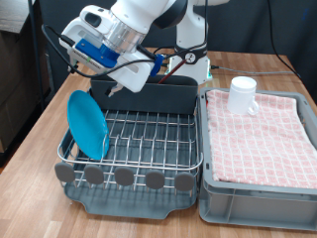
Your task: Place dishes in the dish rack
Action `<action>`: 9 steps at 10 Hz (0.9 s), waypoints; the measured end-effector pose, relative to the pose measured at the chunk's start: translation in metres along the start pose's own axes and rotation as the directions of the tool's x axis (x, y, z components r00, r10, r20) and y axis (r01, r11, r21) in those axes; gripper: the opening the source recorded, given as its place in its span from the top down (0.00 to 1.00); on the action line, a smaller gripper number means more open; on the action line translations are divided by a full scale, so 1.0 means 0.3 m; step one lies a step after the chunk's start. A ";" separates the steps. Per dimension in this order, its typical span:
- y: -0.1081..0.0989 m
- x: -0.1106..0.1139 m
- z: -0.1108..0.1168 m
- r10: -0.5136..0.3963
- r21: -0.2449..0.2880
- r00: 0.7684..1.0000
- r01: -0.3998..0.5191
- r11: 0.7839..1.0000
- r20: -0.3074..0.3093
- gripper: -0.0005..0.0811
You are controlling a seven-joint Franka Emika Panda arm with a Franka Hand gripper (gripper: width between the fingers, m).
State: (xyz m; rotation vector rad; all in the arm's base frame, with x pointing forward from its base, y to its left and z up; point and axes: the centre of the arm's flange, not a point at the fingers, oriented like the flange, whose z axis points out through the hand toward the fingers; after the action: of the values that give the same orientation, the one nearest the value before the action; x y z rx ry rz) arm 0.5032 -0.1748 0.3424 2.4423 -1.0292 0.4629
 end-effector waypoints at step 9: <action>0.038 0.084 -0.180 -0.024 0.101 0.989 0.009 0.995 0.148 0.01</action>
State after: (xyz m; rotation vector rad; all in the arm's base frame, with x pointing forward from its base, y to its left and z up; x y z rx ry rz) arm 0.5045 -0.1685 0.4028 2.6062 -1.0683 0.3375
